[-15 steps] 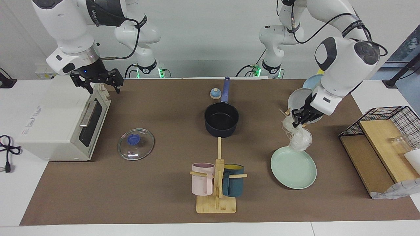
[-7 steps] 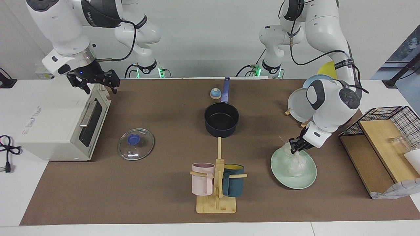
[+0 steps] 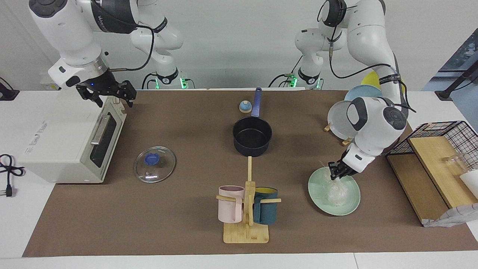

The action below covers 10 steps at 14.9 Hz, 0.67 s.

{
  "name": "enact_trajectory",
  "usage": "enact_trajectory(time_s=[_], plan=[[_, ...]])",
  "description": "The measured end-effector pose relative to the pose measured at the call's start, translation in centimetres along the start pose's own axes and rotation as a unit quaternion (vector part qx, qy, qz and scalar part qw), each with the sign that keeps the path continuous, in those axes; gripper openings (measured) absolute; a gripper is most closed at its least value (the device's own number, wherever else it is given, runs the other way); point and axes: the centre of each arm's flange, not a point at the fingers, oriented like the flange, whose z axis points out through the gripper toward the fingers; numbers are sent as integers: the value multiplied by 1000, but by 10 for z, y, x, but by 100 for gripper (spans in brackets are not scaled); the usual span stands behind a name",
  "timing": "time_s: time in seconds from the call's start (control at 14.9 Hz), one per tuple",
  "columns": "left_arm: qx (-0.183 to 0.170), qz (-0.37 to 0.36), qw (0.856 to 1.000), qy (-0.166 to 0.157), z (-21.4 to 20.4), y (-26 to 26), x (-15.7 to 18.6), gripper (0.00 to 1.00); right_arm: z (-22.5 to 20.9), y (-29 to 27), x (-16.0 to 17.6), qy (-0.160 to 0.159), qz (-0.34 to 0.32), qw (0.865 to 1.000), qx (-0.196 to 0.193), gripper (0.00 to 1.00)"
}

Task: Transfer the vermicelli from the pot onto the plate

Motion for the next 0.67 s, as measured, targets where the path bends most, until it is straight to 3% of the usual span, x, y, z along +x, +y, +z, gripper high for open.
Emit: enact_trajectory(time_s=[0.2, 0.4, 0.67], plan=[[1, -2, 1000, 8, -21, -2, 0, 63, -4, 1, -3, -3, 1, 1000, 0, 100], [6, -8, 1000, -3, -78, -9, -11, 97, -6, 1, -4, -4, 1, 1000, 0, 100], [37, -11, 999, -22, -180, 0, -48, 100, -10, 1, -9, -5, 1, 1000, 0, 100]])
